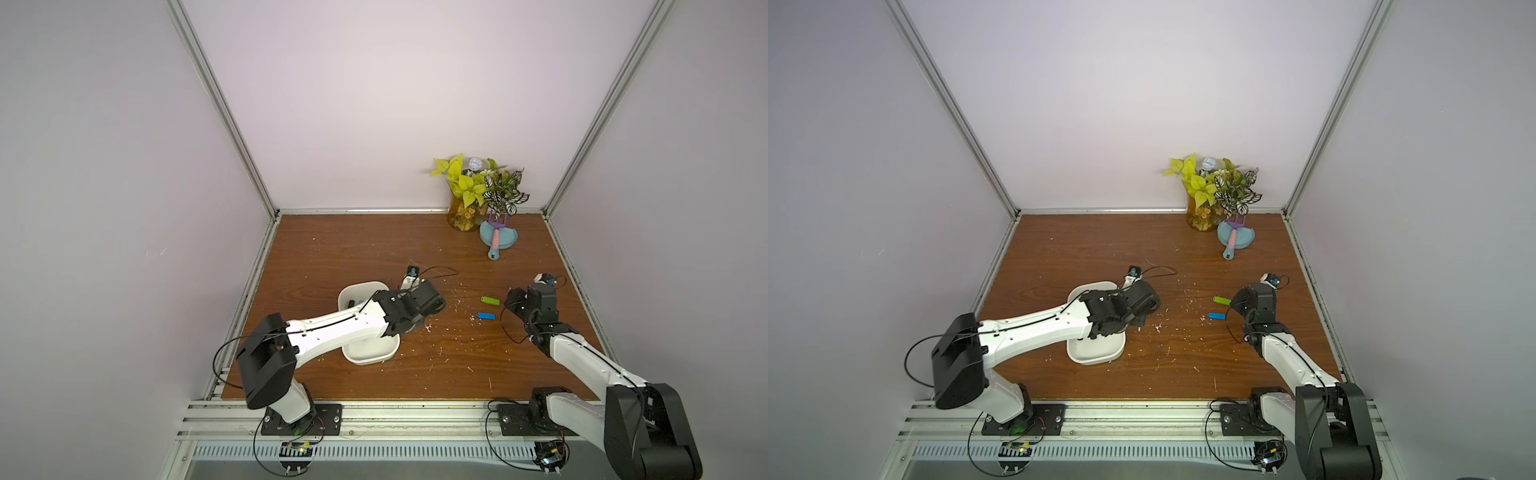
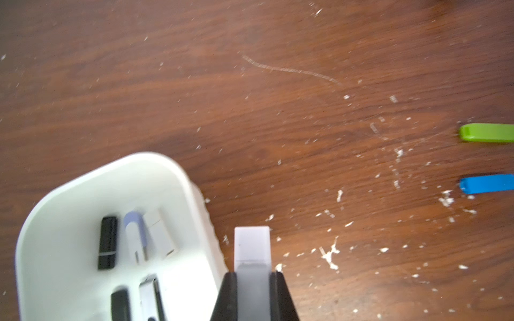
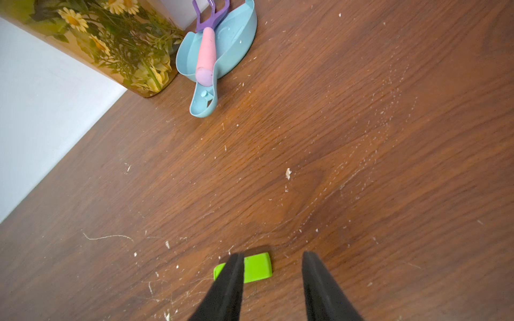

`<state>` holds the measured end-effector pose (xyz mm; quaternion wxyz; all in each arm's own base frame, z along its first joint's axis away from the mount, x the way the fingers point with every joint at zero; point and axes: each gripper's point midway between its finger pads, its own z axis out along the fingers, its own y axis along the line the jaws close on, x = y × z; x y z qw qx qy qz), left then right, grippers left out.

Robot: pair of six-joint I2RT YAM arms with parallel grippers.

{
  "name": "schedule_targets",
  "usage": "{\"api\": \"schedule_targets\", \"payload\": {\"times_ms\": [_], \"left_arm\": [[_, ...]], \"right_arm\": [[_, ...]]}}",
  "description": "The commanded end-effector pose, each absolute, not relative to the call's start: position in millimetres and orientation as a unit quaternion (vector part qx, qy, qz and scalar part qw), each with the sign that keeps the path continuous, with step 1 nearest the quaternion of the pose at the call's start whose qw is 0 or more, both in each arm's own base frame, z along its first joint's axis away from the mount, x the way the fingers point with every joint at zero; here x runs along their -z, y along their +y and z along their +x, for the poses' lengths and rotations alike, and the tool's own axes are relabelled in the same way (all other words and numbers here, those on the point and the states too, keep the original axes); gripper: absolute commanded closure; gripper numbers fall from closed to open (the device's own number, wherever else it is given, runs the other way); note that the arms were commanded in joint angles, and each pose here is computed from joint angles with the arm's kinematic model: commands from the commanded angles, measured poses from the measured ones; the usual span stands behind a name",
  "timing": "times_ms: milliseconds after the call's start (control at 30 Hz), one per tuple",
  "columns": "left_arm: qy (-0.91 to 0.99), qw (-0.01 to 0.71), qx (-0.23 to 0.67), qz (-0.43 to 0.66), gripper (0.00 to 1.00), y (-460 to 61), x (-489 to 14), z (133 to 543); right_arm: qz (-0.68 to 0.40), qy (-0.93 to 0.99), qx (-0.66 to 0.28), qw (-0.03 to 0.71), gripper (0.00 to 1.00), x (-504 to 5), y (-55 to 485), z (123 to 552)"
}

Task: Put the usb flash drive into the storage box
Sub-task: Pick up the USB flash from the center of the board, then place the USB flash in the storage box.

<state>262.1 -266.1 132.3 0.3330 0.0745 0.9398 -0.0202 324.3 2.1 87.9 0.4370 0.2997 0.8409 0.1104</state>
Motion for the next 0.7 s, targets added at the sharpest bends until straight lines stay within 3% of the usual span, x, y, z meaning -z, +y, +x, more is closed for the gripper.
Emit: {"api": "schedule_targets", "payload": {"times_ms": [0, 300, 667], "left_arm": [[0.938, 0.347, 0.013, 0.002, 0.93, -230, -131, 255], [0.941, 0.332, 0.046, -0.053, 0.91, -183, -85, 232], [0.951, 0.304, 0.039, -0.038, 0.91, -193, -42, 235]], "right_arm": [[0.296, 0.835, -0.126, 0.446, 0.59, -91, 5, 328], [0.294, 0.838, -0.130, 0.441, 0.59, -87, 7, 329], [0.291, 0.843, -0.135, 0.433, 0.59, -81, 11, 329]]}}
